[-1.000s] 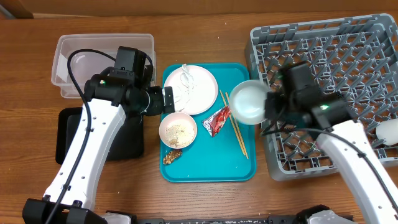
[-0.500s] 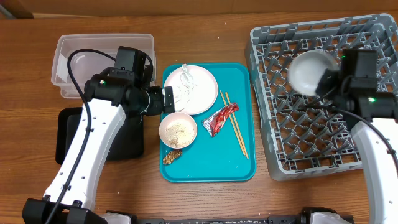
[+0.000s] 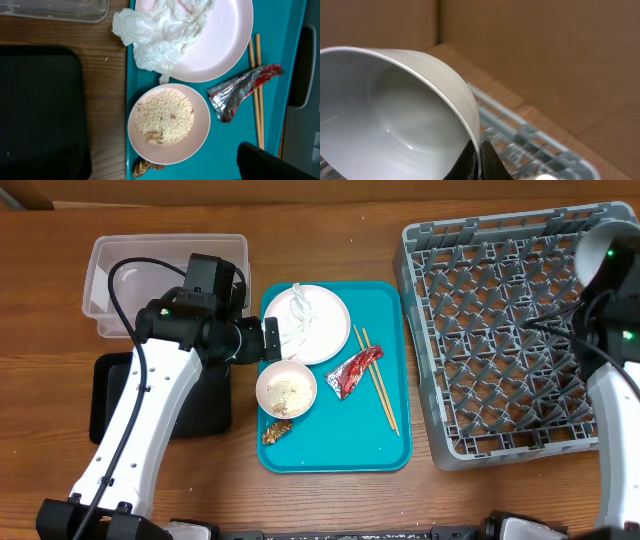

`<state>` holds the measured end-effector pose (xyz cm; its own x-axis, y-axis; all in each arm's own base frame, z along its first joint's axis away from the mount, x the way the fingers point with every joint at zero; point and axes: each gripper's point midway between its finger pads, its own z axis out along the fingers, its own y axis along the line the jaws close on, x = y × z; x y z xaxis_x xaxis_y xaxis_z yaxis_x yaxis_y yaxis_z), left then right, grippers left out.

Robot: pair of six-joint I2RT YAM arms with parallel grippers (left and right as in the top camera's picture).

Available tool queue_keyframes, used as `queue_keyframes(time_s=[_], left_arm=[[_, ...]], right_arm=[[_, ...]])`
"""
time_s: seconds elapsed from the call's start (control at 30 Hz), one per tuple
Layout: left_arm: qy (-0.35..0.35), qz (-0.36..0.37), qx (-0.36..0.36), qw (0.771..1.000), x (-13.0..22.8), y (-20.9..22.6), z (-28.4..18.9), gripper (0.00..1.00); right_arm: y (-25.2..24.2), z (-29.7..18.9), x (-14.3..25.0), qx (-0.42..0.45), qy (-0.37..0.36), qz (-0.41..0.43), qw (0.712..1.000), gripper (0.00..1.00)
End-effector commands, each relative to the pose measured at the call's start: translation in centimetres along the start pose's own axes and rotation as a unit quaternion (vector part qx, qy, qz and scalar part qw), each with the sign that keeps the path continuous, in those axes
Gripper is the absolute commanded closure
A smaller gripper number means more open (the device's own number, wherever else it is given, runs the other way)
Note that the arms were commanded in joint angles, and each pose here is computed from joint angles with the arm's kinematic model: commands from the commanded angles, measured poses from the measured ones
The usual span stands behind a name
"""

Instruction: Sort waste into correct bins and load items into the dishwasher

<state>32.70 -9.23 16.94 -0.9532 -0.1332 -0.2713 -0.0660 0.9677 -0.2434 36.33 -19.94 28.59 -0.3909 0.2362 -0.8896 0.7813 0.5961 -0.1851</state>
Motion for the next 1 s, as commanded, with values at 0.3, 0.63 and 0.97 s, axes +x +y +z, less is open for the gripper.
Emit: queue_keyframes(time_s=[0.3, 0.63, 0.97], left_arm=[[-0.012, 0.014, 0.0, 1.0, -0.5, -0.1, -0.5, 0.0], [-0.011, 0.014, 0.0, 1.0, -0.5, -0.1, -0.5, 0.0], [-0.012, 0.013, 0.001, 1.0, -0.5, -0.1, -0.5, 0.0]], right_arm=[[-7.7, 6.0, -0.8, 0.277, -0.048, 0.028, 0.959, 0.96], [-7.3, 11.3, 4.1, 0.294, 0.006, -0.014, 0.956, 0.96], [-4.1, 12.4, 6.6, 0.226, 0.041, -0.025, 0.973, 0.96]])
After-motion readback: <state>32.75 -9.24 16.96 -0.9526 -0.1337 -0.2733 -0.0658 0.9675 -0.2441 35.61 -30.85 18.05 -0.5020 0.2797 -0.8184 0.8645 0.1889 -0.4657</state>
